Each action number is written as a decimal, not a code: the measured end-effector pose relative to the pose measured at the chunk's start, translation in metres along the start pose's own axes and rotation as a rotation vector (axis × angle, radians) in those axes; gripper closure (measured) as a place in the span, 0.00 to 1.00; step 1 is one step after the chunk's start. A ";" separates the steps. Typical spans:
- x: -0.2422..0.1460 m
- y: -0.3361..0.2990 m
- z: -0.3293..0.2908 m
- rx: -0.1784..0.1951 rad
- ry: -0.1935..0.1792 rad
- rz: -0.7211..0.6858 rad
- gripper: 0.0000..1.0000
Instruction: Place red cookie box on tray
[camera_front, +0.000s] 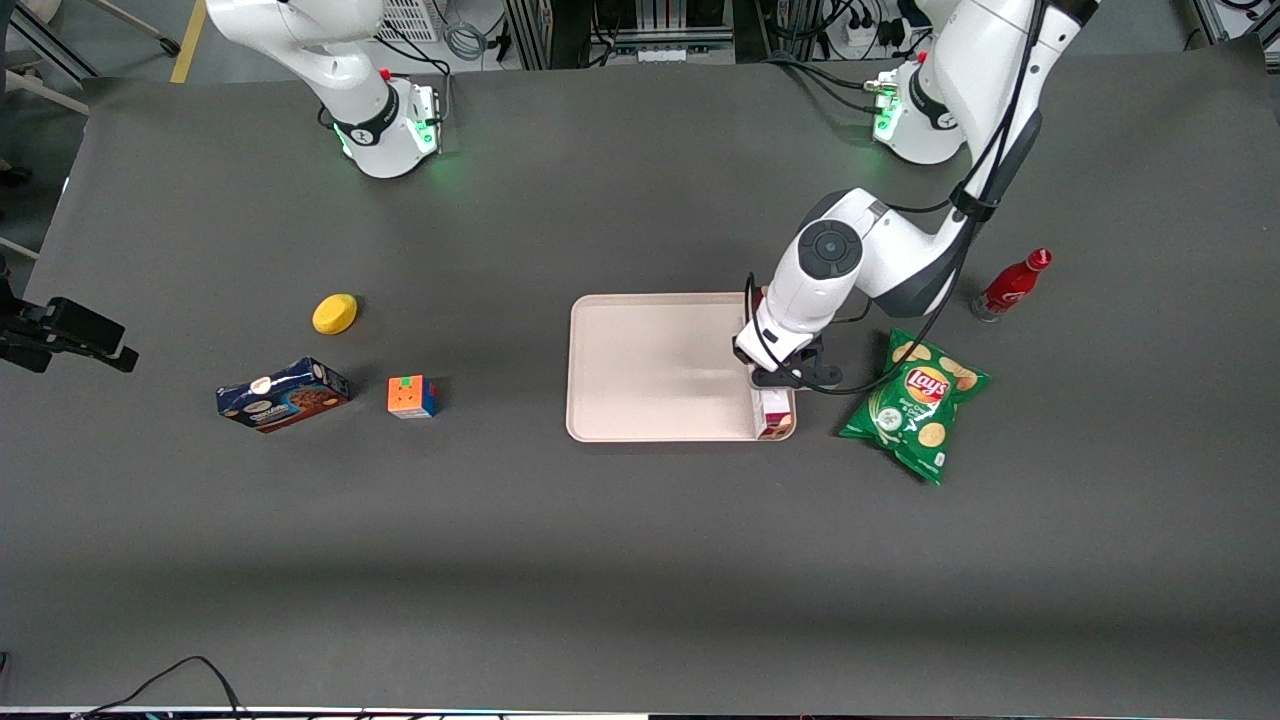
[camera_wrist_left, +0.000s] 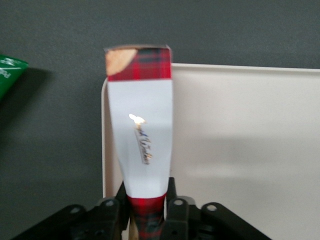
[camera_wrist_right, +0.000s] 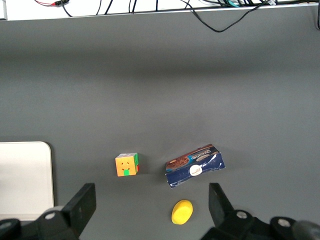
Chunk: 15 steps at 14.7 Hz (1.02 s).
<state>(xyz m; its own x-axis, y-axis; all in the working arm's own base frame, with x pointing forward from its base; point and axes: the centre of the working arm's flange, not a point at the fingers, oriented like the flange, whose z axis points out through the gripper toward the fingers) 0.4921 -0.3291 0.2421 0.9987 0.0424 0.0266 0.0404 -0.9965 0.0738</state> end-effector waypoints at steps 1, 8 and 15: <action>0.002 -0.002 -0.001 0.000 0.004 -0.002 0.58; 0.032 -0.002 -0.050 0.013 0.049 -0.028 0.00; 0.092 -0.084 -0.200 0.041 0.154 -0.082 0.00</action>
<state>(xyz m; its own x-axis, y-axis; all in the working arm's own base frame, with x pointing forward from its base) 0.5748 -0.2267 0.4375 0.9758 0.1312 0.1752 0.1258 -0.9912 0.0413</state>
